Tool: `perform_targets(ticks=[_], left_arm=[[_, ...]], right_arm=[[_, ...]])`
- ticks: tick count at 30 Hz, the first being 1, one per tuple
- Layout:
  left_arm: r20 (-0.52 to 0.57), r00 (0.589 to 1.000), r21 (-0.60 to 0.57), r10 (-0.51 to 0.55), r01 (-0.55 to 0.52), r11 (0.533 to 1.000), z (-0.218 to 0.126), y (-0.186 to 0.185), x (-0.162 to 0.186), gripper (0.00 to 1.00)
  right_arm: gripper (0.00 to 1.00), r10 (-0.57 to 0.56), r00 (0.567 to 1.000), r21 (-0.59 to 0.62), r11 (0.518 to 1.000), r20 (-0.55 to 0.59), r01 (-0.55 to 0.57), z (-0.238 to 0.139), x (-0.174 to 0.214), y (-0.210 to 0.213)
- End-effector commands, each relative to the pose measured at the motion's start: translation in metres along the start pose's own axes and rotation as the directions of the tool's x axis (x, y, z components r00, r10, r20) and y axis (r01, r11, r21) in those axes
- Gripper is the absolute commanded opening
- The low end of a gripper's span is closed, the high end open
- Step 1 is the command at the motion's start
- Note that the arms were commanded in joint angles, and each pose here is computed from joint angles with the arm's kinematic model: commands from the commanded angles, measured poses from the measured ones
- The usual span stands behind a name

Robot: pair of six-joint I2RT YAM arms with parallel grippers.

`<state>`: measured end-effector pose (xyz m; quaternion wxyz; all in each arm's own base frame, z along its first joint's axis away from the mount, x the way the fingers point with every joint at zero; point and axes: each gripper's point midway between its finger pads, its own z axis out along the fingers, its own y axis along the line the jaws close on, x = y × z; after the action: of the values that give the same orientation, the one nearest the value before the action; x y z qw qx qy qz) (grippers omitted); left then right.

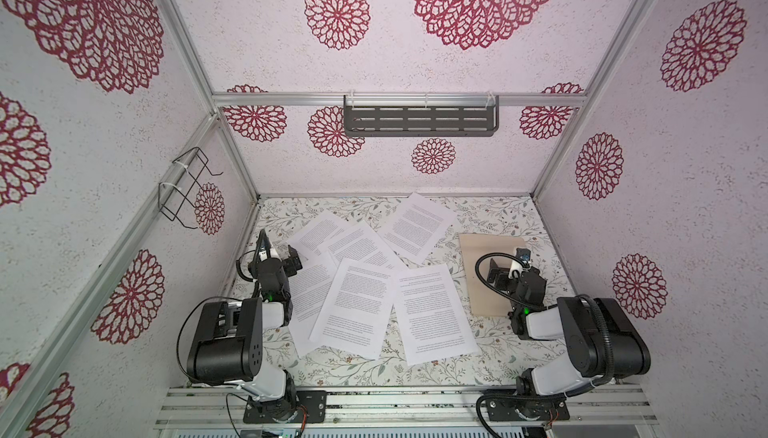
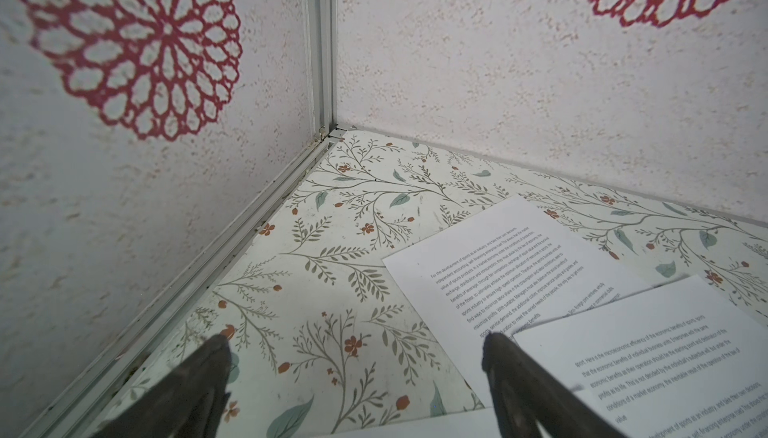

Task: Put the files into the folder

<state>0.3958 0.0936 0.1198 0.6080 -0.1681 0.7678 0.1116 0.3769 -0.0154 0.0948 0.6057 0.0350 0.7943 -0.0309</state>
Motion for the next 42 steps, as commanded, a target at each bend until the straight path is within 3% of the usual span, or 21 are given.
perform_targets(ticks=[1,6,11,13,15,18,19,21,23,27,29,31,34,40,42], left_arm=[[0.037,0.998,0.0,-0.044,0.044,0.999,-0.003,0.01,-0.005,0.97],[0.07,0.996,-0.036,-0.051,0.053,0.998,-0.01,0.017,-0.013,0.97],[0.019,0.999,-0.119,-0.048,0.05,0.992,-0.034,0.012,-0.06,0.97],[-0.014,0.989,-0.143,-0.147,0.143,0.979,-0.045,0.009,-0.079,0.97],[-0.054,0.956,-0.168,-0.29,0.277,0.946,-0.057,0.011,-0.093,0.97],[-0.125,0.894,-0.17,-0.43,0.408,0.897,-0.078,0.008,-0.104,0.97],[-0.172,0.885,-0.107,-0.432,0.419,0.902,-0.083,-0.003,-0.107,0.97],[-0.257,0.874,0.0,-0.413,0.428,0.904,-0.095,-0.023,-0.109,0.97],[-0.347,0.866,0.101,-0.36,0.416,0.904,-0.108,-0.042,-0.106,0.97],[-0.51,0.827,0.3,-0.237,0.429,0.852,-0.132,-0.082,-0.085,0.97],[-0.563,0.805,0.359,-0.187,0.442,0.822,-0.14,-0.096,-0.073,0.97],[-0.592,0.793,0.392,-0.145,0.44,0.808,-0.144,-0.105,-0.061,0.97],[-0.619,0.777,0.425,-0.112,0.451,0.785,-0.149,-0.114,-0.057,0.97],[-0.63,0.769,0.459,-0.11,0.483,0.746,-0.156,-0.123,-0.059,0.97],[-0.625,0.772,0.466,-0.113,0.485,0.74,-0.157,-0.123,-0.062,0.97]], right_arm=[[0.99,0.003,0.998,-0.005,1.0,0.057,-0.003,-0.001,-0.017,0.0],[0.99,0.007,0.998,0.005,1.0,0.063,-0.008,-0.002,-0.018,-0.002],[0.99,0.075,0.989,0.224,0.969,0.126,-0.102,-0.029,-0.056,-0.038],[0.99,0.225,0.965,0.321,0.911,0.138,-0.258,-0.039,-0.07,-0.057],[0.99,0.293,0.95,0.368,0.876,0.11,-0.313,-0.046,-0.076,-0.065],[0.99,0.491,0.849,0.497,0.696,0.196,-0.518,-0.071,-0.066,-0.092],[0.99,0.526,0.831,0.509,0.672,0.183,-0.538,-0.079,-0.061,-0.094],[0.99,0.544,0.832,0.403,0.74,0.113,-0.539,-0.082,-0.063,-0.076],[0.99,0.588,0.808,0.288,0.769,0.033,-0.571,-0.086,-0.057,-0.053],[0.99,0.734,0.662,0.194,0.678,-0.149,-0.709,-0.099,-0.032,-0.015],[0.99,0.802,0.548,0.187,0.592,-0.237,-0.784,-0.106,-0.009,0.003],[0.99,0.862,0.408,0.188,0.473,-0.301,-0.861,-0.113,0.015,0.019],[0.98,0.903,0.263,0.203,0.343,-0.339,-0.917,-0.123,0.037,0.032],[0.98,0.912,0.202,0.304,0.318,-0.358,-0.898,-0.141,0.058,0.035],[0.98,0.907,0.199,0.337,0.332,-0.372,-0.881,-0.143,0.066,0.037]])
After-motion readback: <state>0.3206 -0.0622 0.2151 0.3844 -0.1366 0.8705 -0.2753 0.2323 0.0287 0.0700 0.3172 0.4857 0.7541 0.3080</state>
